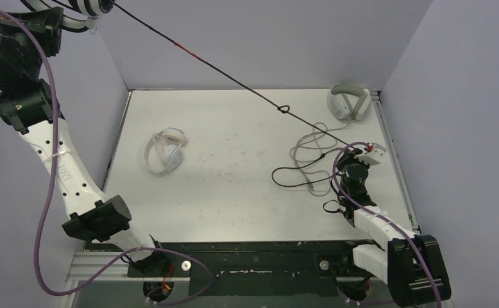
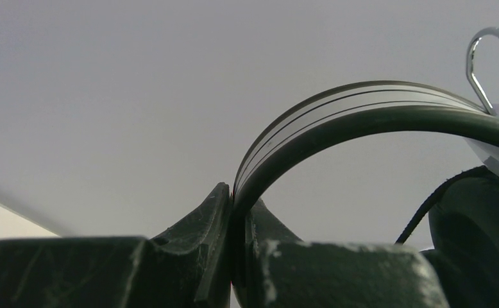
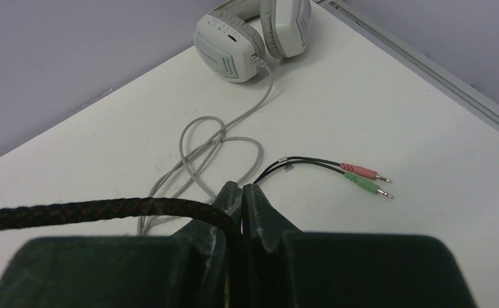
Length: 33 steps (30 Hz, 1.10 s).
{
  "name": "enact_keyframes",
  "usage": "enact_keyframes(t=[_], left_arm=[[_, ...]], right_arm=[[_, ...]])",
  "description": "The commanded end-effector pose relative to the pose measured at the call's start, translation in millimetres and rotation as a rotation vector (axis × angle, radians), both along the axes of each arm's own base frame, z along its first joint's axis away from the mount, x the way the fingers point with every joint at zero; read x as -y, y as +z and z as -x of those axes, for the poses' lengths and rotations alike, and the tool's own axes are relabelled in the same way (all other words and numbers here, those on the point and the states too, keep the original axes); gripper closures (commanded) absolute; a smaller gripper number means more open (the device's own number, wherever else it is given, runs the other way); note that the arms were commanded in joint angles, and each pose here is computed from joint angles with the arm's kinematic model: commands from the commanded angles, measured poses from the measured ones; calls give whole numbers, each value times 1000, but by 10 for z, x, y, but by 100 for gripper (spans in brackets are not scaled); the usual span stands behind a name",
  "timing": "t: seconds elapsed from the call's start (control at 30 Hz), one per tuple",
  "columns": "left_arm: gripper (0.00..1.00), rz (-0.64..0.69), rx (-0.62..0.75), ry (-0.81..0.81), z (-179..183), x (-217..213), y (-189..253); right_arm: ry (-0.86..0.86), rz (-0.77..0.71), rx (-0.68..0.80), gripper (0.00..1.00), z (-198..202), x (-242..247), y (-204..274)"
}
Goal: Wrap the headphones
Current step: Place the headphones at the center of the board.
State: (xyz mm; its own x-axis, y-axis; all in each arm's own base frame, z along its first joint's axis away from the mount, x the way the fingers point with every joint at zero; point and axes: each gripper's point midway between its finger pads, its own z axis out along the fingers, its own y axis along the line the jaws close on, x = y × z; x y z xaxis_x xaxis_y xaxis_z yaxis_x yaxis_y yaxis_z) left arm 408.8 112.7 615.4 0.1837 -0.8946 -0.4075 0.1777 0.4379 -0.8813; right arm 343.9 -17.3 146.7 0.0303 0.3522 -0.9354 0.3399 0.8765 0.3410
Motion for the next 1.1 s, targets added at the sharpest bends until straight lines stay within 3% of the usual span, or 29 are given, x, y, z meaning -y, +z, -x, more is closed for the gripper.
enact_keyframes(t=[0.0,0.17,0.5,0.6,0.63,0.7,0.77,0.9,1.07], left_arm=[[100,-24,113,35,294,82,364],[100,-62,44,-12,92,436,141],[100,-172,-140,-178,-420,1407,-534],[100,-198,-182,-229,-449,1657,-706],[100,-206,-191,-249,-444,1747,-751],[100,-226,-194,-304,-381,2017,-796],[100,-247,-196,-356,-300,2272,-842],[100,-301,-217,-471,-81,2845,-971],[100,-340,-231,-572,242,3340,-1071]], right_arm=[[44,10,43,100,-26,-55,138],[267,85,72,100,-120,-624,414],[577,260,54,100,153,-1542,623],[673,293,-16,84,248,-1678,531],[699,299,-26,75,283,-1706,513],[727,304,-13,46,356,-1718,530],[770,322,22,30,424,-1757,577],[932,362,164,16,557,-2020,842],[1061,414,354,11,519,-2361,1259]])
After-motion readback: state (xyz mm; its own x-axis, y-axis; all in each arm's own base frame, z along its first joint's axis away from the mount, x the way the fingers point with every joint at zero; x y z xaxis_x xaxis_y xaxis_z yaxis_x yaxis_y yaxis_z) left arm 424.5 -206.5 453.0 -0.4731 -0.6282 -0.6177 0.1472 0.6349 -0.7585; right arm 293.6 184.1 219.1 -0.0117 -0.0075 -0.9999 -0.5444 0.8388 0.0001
